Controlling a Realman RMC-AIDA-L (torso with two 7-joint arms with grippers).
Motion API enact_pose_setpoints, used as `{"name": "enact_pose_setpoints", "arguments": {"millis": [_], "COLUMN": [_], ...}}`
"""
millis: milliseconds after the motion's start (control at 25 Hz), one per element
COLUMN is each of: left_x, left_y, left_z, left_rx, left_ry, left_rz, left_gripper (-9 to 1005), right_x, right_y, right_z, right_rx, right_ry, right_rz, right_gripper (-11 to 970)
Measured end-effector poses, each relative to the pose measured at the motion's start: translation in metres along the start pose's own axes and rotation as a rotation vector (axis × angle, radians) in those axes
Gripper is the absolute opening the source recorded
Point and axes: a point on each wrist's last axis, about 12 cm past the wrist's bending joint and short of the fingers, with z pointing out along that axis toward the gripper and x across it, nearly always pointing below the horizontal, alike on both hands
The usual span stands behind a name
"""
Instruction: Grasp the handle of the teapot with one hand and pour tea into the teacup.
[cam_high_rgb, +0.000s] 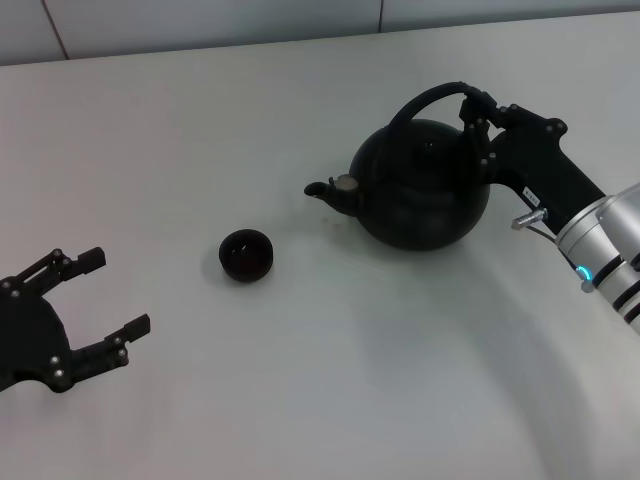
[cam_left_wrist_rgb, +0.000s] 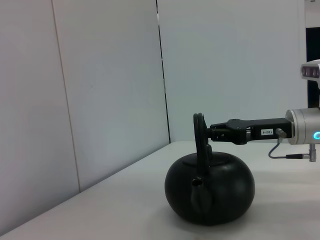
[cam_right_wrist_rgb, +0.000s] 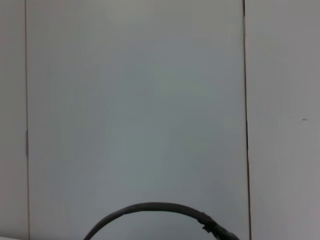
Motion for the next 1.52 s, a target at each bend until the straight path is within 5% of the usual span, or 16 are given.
{"name": "enact_pose_setpoints", "arguments": {"millis": [160,560,880,1040,1520], "left_x": [0.001,0.001,0.001,0.001,0.000], "left_y": [-0.001,-0.003,-0.003,-0.003,-0.003], "left_z": [-0.001,-0.002,-0.002,-0.002,0.001], "left_rx": [0.001,0.002,0.002,0.002,0.017], "left_ry": [0.001,0.001,-0.001,-0.001,-0.004], "left_rz": [0.000,-0.002,-0.002,-0.002,-0.011], "left_gripper": [861,861,861,861,861], "right_x": [0.001,0.003,0.002,0.002,0.003], "right_y": [0.000,-0.003,-0.004,-0.002,0.006], "right_z": [-0.001,-0.007,-0.009,-0.015,-0.083], "right_rx": [0.003,0.022,0.021,0.010,-0.027], "right_ry": [0.004,0.005,-0.002,-0.024,-0.148], "right_rz": [0.002,0.010,0.008,0.006,0.060], "right_gripper": [102,542,742,741,741]}}
